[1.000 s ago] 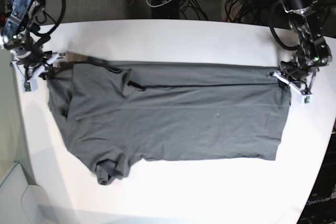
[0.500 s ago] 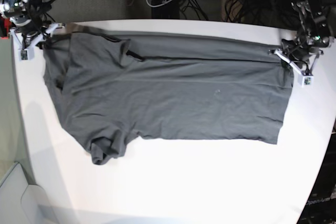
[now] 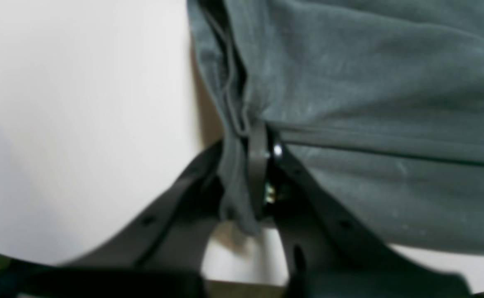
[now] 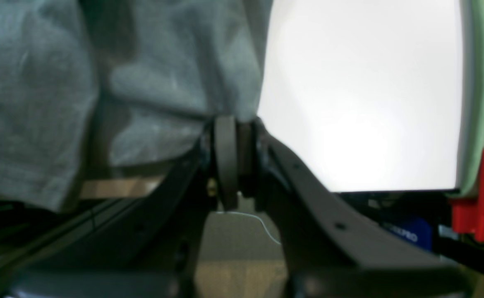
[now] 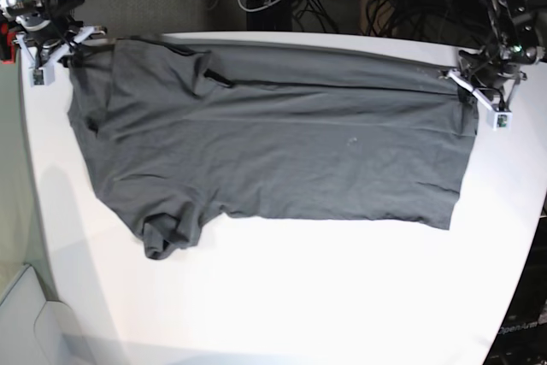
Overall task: Layout the t-shirt on the table in an organized manner, then fold the t-shirt properly
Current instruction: 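Drag the grey shirt by its folded edge toward the robot with both grippers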
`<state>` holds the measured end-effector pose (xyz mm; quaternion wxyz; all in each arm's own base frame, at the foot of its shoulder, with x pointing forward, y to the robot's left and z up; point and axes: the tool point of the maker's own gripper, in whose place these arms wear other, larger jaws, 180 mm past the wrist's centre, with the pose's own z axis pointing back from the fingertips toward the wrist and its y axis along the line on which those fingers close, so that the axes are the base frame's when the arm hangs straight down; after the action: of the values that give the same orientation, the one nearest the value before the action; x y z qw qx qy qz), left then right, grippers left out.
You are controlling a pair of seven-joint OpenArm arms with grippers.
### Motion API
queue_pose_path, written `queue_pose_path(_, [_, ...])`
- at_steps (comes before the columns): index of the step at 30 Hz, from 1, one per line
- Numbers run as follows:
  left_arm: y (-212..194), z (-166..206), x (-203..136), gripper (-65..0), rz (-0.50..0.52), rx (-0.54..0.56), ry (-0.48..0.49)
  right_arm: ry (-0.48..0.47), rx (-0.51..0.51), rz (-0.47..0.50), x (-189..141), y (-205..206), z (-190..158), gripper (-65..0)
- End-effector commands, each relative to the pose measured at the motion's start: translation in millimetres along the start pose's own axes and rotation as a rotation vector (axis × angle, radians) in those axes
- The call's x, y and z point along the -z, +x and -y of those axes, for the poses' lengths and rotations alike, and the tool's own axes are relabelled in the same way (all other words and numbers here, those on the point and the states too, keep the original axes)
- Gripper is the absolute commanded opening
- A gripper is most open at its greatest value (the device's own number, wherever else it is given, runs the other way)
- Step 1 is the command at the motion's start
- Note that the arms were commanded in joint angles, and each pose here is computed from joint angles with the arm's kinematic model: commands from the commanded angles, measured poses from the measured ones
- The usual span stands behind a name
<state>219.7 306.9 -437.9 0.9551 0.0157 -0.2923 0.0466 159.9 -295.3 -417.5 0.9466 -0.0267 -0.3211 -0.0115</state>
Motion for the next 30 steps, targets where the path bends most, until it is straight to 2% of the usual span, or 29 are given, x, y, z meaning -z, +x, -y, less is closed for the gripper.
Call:
queue_pose_path(1, [-38,-15,-4,-64.7,-0.161,0.030,0.062,-0.033,-0.017,0.025,-6,9,11,-65.0])
queue_pose_path(14, [-43,-15,-5,-64.3,-0.176,0.030,0.062,-0.035,-0.019,0.022,-6,8,12,-65.0])
queue_pose_path(17, [-43,-15,-5,-58.1,-0.176,0.030,0.062,-0.043,-0.015,0.023,-7,9,15,-60.1])
queue_pose_path(23, [-41,-29,-10,-32.9,-0.159,-0.010,0.094,-0.097,0.037,0.031,-15,4,31,-40.2])
queue_pose_path(26, [-36,-34,-13,-31.8,-0.138,-0.026,0.104,-0.111,0.047,0.033,-17,3,36,-34.9])
queue_pose_path(30, [-27,-42,-19,-31.8,-0.104,-0.036,0.125,-0.113,0.048,0.046,-16,8,36,-34.2])
